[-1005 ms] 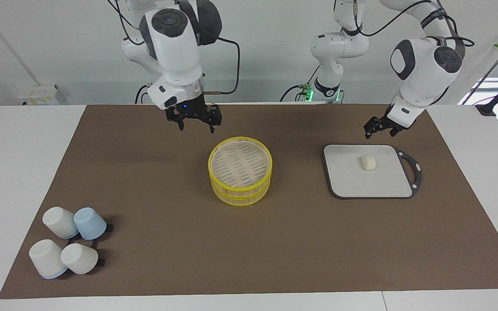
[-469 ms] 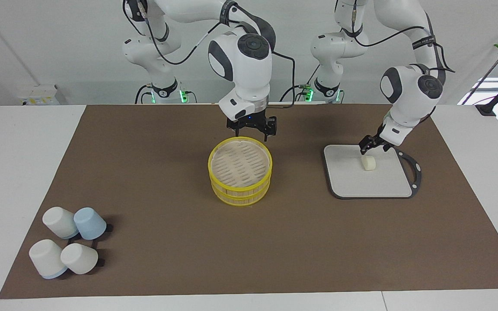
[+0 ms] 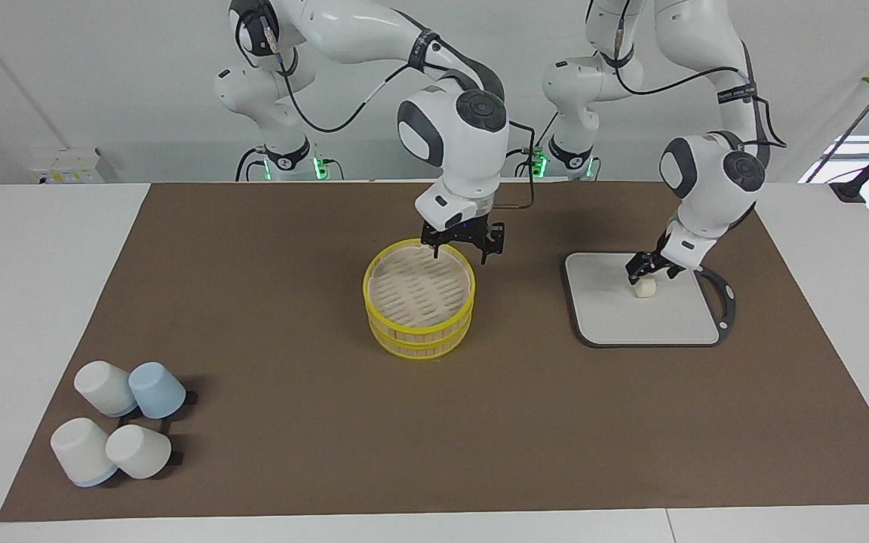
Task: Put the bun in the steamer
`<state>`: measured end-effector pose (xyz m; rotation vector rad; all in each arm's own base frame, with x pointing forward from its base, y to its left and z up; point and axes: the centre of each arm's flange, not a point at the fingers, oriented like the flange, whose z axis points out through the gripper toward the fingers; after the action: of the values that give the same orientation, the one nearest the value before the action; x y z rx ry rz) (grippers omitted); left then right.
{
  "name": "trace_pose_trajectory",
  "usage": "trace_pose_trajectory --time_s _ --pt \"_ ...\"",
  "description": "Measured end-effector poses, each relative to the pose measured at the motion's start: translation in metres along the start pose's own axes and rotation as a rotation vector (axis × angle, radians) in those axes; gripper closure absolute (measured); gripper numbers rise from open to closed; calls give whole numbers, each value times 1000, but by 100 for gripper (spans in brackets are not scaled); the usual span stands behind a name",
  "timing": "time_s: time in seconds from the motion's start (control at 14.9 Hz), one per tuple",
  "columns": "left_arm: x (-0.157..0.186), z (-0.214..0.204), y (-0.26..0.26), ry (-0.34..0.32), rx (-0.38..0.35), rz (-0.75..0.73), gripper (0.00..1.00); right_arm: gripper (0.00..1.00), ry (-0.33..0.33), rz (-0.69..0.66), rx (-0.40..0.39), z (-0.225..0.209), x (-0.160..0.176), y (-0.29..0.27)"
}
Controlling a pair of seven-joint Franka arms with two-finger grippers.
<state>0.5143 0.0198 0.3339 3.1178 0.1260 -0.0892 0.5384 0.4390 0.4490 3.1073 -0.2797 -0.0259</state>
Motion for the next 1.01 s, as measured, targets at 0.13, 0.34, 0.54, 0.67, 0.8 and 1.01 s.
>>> trace_pose_trajectory --time_s 0.13,0.34,0.54,0.67,0.8,1.01 --pt "-2 6 0 -4 0 0 0 5 21 3 24 -1 4 -2" --pt "-3 10 1 -8 1 3 3 7 39 14 44 0 12 0" --pt "-4 17 2 -16 1 5 17 7 31 15 36 8 14 -1" --pt "-3 19 2 -19 1 5 41 8 25 14 30 13 13 -2" --pt "-3 19 3 -18 1 5 63 8 24 14 29 16 13 -3" --pt "-3 18 3 -17 1 5 69 9 18 15 25 21 11 -5"
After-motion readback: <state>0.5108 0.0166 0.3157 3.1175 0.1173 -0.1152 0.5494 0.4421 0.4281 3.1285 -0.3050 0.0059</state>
